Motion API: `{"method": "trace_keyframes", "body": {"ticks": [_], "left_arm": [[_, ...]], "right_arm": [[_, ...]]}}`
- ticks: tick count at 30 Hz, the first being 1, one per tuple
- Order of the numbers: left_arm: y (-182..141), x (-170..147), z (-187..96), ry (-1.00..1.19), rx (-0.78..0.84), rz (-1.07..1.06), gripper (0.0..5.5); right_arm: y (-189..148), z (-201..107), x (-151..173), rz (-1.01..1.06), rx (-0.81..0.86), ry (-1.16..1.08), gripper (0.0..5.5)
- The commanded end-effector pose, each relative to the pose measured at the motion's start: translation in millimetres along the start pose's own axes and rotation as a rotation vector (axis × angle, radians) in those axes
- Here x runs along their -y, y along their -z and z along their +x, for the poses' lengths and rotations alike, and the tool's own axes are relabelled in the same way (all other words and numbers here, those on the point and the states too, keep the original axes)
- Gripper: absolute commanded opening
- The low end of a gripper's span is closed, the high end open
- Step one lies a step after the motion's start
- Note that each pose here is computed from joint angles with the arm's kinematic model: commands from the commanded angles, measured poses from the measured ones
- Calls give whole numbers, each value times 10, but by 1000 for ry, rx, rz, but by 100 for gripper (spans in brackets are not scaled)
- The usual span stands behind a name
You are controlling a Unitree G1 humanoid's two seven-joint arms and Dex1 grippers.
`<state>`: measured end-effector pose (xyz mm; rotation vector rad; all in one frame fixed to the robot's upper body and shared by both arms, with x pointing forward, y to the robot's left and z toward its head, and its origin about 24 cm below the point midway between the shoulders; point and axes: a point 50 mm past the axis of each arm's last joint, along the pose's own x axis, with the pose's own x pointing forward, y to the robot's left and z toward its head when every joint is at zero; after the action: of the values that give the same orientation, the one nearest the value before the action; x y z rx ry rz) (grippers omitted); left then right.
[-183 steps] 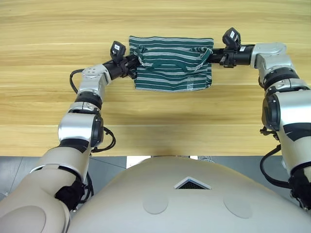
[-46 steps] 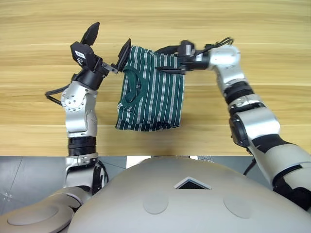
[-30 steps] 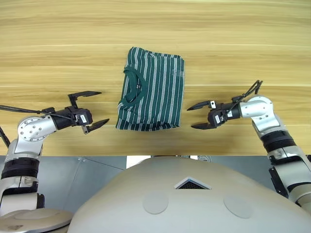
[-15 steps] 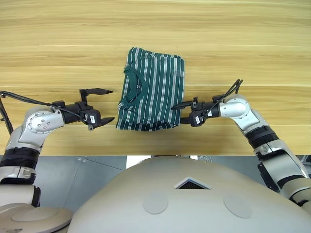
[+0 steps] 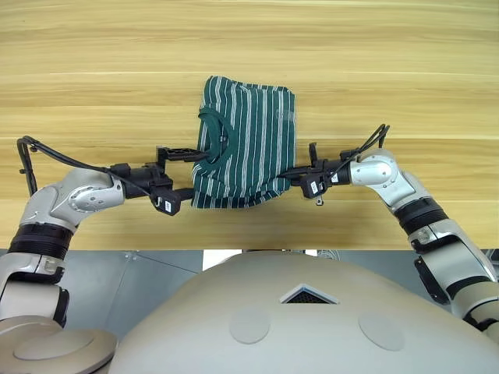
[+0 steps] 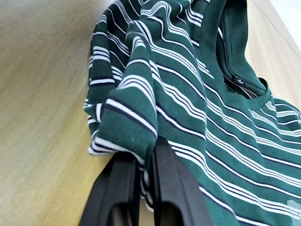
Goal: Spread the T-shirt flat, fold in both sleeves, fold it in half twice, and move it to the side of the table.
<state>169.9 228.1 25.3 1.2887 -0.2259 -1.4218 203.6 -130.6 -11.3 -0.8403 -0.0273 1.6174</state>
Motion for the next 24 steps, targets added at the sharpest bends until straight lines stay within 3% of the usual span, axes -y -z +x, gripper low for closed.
{"method": "trace_keyframes", "body": {"ticks": [1, 10, 24], "left_arm": [[-66, 225, 132, 150, 28, 112, 540], [93, 439, 247, 248, -20, 183, 540], [2, 620, 167, 259, 71, -60, 278]], "right_arm": [[78, -30, 13, 16, -61, -21, 16], [43, -16, 24, 4, -44, -18, 16], [51, -68, 94, 8, -23, 44, 15]]}}
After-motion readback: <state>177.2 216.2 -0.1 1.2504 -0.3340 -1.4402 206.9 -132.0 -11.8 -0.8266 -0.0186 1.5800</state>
